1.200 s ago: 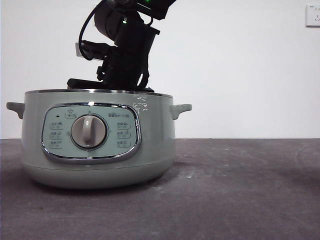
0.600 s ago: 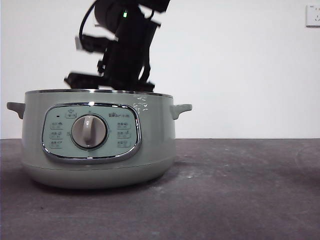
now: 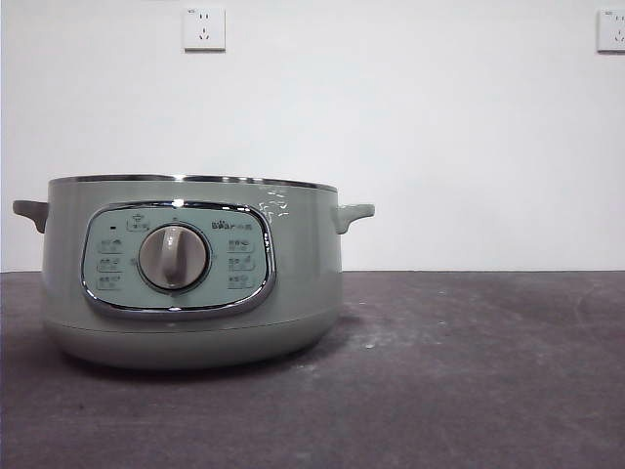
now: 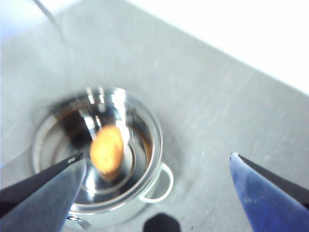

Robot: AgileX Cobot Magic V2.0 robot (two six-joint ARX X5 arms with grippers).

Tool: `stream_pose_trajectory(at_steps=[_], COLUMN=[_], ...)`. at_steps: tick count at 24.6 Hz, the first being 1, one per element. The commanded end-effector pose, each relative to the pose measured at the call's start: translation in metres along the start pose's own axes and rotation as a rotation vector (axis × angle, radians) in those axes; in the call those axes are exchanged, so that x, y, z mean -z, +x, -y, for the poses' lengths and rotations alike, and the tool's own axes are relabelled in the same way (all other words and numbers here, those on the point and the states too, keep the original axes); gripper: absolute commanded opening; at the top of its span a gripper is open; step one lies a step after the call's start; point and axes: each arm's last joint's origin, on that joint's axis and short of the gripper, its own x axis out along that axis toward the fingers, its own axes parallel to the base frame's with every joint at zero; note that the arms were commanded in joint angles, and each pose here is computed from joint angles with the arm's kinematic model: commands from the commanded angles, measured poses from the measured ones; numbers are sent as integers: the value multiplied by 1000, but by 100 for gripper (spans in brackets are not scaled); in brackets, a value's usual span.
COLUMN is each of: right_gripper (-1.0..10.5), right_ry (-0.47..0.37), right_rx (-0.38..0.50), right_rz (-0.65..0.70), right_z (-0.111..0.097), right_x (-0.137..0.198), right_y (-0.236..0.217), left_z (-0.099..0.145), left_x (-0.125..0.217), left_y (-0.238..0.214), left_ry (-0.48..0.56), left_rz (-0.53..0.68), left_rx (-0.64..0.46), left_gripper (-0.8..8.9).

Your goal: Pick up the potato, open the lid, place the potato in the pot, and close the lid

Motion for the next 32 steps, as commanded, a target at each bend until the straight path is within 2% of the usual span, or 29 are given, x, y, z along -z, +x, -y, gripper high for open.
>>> stream_pose_trajectory(at_steps=[1, 4, 10, 22, 32], right_gripper=[500, 500, 500, 500, 500], right_ry=[36, 47, 59, 56, 56], right_rx=[6, 9, 10, 8, 9], right_rz=[72, 124, 128, 87, 86], right_z=[3, 6, 7, 7, 7], right_x=[1, 8, 18, 24, 24], right_y=[-35, -70, -96, -101, -101], left_z=[4, 13, 22, 33, 35], left_x=[-11, -10, -4, 14, 22], left_y=[20, 61, 105, 162, 177], left_ry=[3, 5, 9, -2, 1], left_rz=[33, -36, -112, -236, -284], left_rx=[56, 118, 176, 199, 202], left_gripper=[-9, -8, -8, -8, -8])
